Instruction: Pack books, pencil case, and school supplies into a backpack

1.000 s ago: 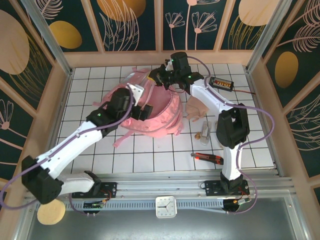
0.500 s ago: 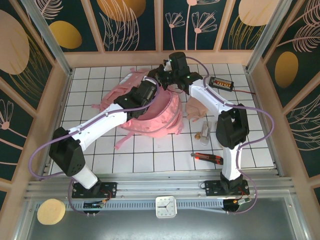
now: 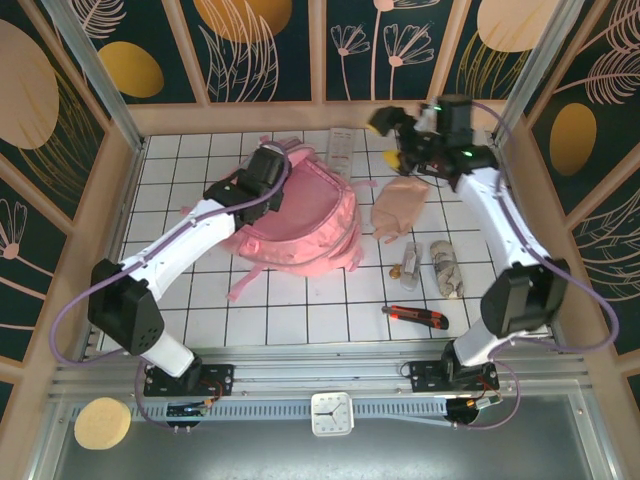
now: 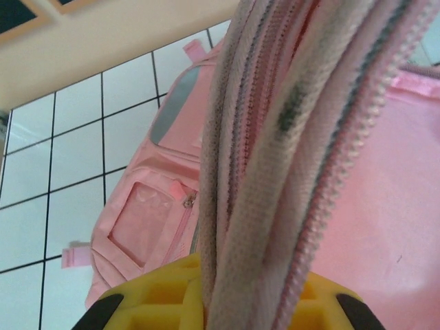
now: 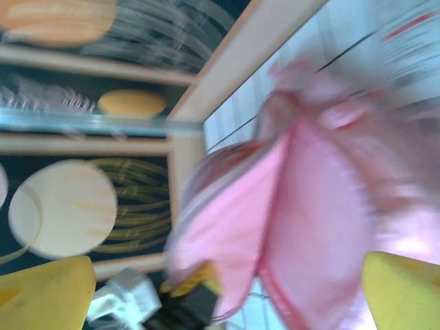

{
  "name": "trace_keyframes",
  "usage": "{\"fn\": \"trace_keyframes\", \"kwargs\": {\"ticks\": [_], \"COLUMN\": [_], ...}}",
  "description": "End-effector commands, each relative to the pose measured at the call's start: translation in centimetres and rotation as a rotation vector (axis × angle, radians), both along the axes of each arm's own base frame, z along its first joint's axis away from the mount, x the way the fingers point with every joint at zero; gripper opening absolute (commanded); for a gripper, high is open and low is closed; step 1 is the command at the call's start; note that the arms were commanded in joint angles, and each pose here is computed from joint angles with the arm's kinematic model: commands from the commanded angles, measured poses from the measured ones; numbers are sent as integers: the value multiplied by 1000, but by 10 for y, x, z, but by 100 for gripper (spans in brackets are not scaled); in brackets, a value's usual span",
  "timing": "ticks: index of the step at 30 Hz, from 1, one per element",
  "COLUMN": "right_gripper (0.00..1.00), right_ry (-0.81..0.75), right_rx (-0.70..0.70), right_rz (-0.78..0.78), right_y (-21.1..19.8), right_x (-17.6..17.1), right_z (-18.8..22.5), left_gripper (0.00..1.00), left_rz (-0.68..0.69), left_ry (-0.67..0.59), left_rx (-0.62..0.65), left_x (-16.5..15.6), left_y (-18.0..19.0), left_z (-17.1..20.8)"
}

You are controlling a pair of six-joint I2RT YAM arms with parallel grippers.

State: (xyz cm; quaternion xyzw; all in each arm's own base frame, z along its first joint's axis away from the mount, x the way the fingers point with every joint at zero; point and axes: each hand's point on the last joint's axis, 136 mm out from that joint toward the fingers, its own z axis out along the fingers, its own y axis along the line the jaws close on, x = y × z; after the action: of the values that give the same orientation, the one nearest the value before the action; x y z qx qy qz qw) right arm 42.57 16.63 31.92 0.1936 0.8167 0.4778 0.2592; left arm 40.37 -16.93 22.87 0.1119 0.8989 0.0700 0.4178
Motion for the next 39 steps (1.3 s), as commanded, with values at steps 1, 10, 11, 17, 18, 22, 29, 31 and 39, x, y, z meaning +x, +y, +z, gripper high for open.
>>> {"fn": "trace_keyframes", "kwargs": {"ticks": [1,10,11,17,18,22,29,31,39], "right_gripper": [99,96,94,88,87,82,74,69,17], "right_ry": [134,401,413,468,468,477,471,463,411], "right_rx": [-86,-588,-606,-651,-651,-649,-638,-630,-596], "right_rz": [-55,-43,-46,-36,-30,-6,5,2,-18], "right_y": [-53,-118,-121,-124,-123,-115,-106,-105,-102], "right_x": [-17,2,8,29,31,38,48,52,63], "right_z": [-63,-196,-206,-247,-251,-267,-284,-286,-280], "left_gripper": [0,0,0,0,0,0,0,0,0], "left_rz": [56,29,23,41,42,46,45,40,40], "left_ry": [-17,-2,5,20,25,39,71,84,98], "left_rx": [-87,-106,-111,-138,-138,-148,-172,-180,-205], "left_x": [-2,2,2,-2,-4,-12,-19,-20,-22], "left_y": [18,15,14,19,20,26,25,23,21], "left_z": [15,16,15,13,11,7,0,-2,1]}}
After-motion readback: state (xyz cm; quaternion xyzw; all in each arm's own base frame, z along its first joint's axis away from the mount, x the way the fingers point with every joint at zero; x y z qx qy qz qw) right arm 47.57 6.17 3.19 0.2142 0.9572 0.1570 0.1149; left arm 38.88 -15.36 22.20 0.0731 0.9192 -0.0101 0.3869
